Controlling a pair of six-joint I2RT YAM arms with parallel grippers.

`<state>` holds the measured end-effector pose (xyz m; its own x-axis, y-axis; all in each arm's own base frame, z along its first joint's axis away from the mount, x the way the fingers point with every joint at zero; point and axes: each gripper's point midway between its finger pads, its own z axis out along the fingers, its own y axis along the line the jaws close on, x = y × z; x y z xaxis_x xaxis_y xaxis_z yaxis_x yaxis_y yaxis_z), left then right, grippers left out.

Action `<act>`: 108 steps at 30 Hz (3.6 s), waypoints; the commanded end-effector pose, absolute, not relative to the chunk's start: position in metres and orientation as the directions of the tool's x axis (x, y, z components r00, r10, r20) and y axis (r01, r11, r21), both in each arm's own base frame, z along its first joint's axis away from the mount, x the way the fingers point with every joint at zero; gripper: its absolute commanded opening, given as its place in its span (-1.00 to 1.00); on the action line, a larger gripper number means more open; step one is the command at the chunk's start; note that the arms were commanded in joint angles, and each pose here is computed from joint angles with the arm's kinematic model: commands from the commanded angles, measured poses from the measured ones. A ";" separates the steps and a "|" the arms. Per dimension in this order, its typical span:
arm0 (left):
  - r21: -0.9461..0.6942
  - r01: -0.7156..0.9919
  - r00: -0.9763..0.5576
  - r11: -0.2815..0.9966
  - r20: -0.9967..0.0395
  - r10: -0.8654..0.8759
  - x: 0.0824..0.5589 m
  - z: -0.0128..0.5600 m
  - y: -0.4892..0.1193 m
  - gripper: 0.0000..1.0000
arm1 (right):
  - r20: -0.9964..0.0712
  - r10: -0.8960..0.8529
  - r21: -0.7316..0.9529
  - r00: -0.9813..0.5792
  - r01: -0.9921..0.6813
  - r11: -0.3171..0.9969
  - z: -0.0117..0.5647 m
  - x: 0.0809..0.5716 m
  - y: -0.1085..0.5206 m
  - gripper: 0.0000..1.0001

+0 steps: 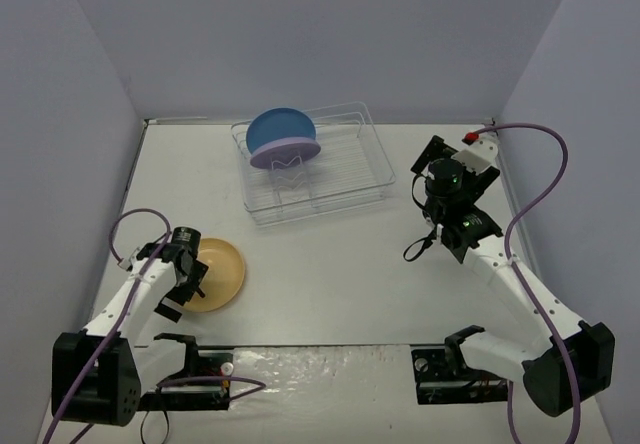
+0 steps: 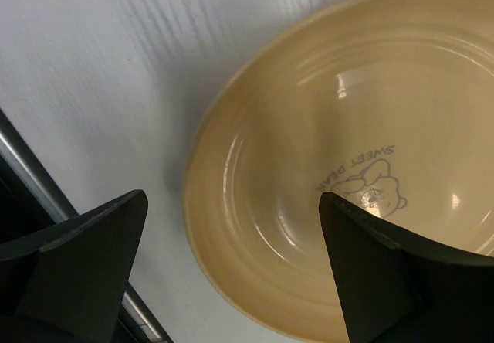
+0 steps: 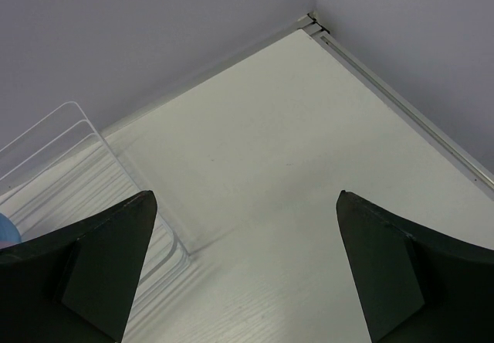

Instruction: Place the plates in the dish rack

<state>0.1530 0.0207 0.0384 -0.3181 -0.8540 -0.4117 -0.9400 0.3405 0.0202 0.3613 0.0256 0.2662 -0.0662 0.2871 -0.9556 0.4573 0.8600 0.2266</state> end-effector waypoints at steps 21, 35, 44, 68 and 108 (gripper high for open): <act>-0.067 -0.963 -0.212 0.261 -0.412 -0.886 0.154 0.014 0.019 -0.29 | -0.947 0.318 0.302 0.053 0.490 0.818 0.288 0.352 0.008 1.00; -0.313 -0.919 0.065 0.241 -0.723 -0.688 0.203 0.178 0.081 -1.00 | -0.951 0.305 0.291 0.053 0.496 0.818 0.290 0.349 0.004 1.00; -0.483 -0.441 0.207 0.757 -0.875 -0.438 0.300 0.362 0.055 -1.00 | -0.963 0.268 0.246 0.031 0.507 0.826 0.289 0.353 0.002 1.00; 0.776 -0.067 0.399 0.628 -0.556 0.729 0.385 0.459 -0.165 -1.00 | -0.968 0.233 0.139 -0.093 0.572 0.808 0.250 0.343 -0.008 1.00; 0.974 -0.104 0.286 0.199 -0.162 0.945 0.432 0.358 -0.216 -1.00 | -0.969 0.224 0.123 -0.103 0.586 0.801 0.244 0.332 -0.018 1.00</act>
